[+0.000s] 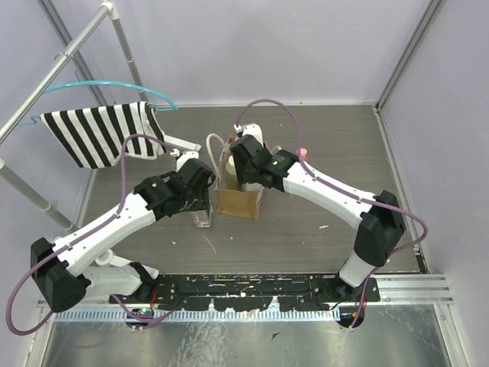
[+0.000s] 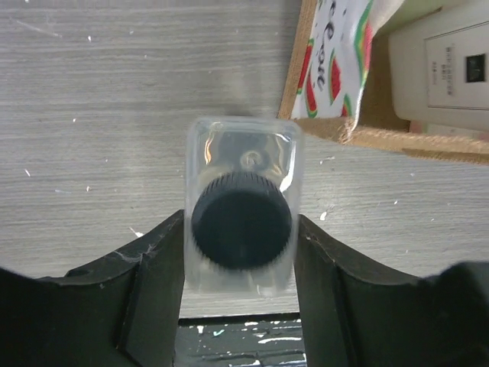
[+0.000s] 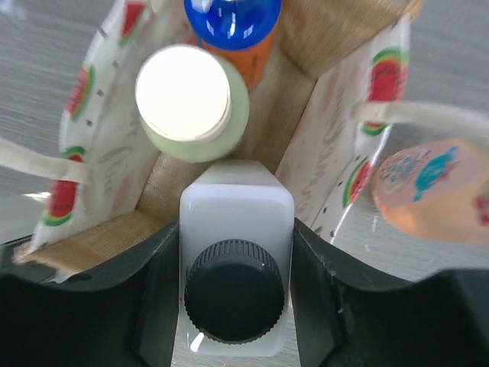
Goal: Take the personal care products out of the canvas bag
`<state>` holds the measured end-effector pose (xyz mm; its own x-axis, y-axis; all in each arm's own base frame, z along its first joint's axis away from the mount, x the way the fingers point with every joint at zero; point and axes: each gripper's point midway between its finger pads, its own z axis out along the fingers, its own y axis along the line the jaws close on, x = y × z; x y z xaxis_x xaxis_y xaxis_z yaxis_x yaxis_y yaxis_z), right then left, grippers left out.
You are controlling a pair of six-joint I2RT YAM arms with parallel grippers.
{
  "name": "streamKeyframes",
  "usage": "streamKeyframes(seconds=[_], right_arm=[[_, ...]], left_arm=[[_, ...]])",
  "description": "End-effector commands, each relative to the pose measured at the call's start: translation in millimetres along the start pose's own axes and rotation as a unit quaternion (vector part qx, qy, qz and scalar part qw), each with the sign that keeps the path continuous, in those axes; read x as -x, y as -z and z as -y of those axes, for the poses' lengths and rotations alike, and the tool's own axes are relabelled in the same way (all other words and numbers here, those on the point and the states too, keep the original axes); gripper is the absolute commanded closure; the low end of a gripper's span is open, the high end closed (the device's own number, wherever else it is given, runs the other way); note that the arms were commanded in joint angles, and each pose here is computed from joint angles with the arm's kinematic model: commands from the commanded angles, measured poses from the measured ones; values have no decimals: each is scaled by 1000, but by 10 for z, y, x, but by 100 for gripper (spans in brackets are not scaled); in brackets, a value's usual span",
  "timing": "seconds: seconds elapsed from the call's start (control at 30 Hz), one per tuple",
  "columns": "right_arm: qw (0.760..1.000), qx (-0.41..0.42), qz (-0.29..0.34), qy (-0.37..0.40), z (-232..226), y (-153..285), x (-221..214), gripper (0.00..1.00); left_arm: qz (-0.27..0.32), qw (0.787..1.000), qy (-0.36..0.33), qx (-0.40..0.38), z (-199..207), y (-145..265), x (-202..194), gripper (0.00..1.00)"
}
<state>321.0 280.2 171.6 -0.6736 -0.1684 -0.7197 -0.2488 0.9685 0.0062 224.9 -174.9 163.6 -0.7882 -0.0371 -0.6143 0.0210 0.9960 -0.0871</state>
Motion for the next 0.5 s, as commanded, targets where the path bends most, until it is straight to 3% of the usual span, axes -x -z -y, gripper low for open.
streamKeyframes(seconds=[0.0,0.17,0.27,0.47], right_arm=[[966,24,244,-75,231,1297,1559,99],[946,-47,307,-90,679,1867,2001,99],[938,-89,316,-107,991,1962,2056,99],[913,-185,330,-156,1824,1900,1897,99]], left_arm=[[82,995,38,-36,149,207,451,37],[58,998,29,-25,160,85,340,20],[58,998,28,-22,158,143,383,18],[151,986,28,-65,245,789,862,46]])
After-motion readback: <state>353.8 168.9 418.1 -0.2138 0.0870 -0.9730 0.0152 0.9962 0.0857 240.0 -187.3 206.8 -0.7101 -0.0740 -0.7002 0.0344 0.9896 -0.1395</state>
